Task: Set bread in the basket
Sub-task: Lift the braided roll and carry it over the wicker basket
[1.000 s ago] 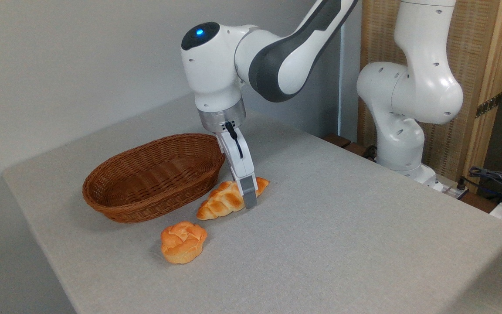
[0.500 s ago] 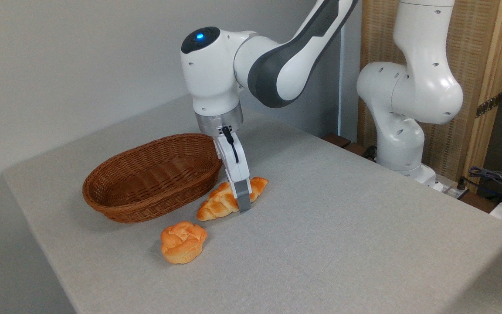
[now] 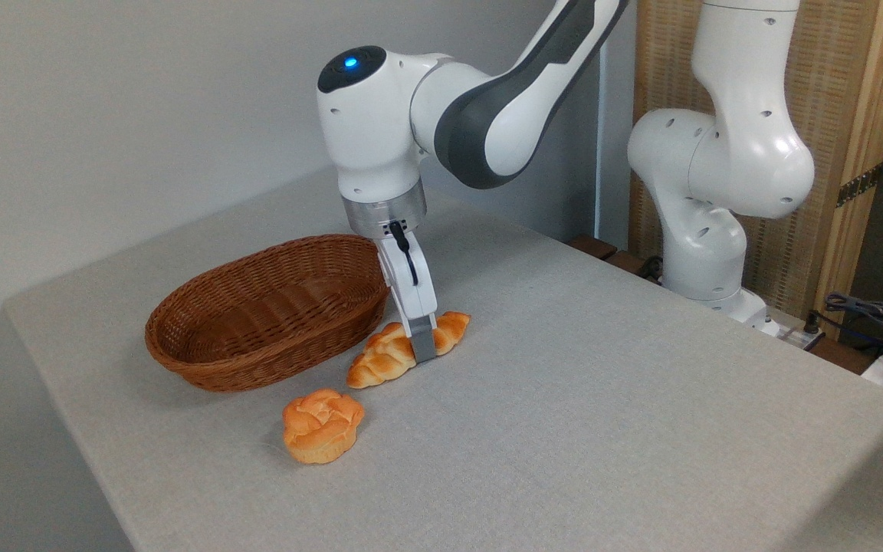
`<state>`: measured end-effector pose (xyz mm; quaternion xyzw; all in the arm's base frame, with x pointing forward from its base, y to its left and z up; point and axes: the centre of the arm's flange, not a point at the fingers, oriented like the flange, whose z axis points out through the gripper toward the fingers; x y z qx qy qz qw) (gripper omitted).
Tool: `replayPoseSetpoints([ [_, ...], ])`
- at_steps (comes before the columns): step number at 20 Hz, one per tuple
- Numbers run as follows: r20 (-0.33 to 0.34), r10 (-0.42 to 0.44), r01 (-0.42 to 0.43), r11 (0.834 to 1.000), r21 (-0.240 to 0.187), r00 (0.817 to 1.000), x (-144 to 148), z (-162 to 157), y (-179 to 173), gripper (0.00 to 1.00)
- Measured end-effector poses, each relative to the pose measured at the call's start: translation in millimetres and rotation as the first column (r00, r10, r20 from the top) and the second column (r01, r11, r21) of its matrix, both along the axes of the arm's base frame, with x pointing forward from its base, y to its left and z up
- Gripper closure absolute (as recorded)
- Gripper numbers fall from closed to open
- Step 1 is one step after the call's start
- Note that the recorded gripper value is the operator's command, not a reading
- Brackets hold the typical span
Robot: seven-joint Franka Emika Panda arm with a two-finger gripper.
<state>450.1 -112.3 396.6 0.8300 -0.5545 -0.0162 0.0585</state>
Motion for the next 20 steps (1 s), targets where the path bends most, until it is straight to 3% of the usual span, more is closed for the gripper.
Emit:
replayPoseSetpoints([
  [4, 0.017, 0.008, -0.008, 1.0, -0.008, 1.0, 10, 18, 3, 0.7],
  [10, 0.052, 0.056, -0.053, 0.997, -0.05, 0.997, 44, 107, 26, 0.64],
  [11, 0.06, 0.068, -0.063, 0.995, -0.077, 0.996, 49, 116, 22, 0.53],
  [13, 0.057, 0.108, -0.099, 0.986, -0.131, 0.993, 60, 125, 6, 0.47],
  [16, 0.03, 0.118, -0.112, 0.982, -0.151, 0.993, 74, 118, -40, 0.07],
  [17, 0.026, 0.128, -0.123, 0.98, -0.155, 0.991, 80, 113, -57, 0.0],
  [20, 0.035, 0.183, -0.174, 0.969, -0.172, 0.982, 96, 91, -102, 0.0],
])
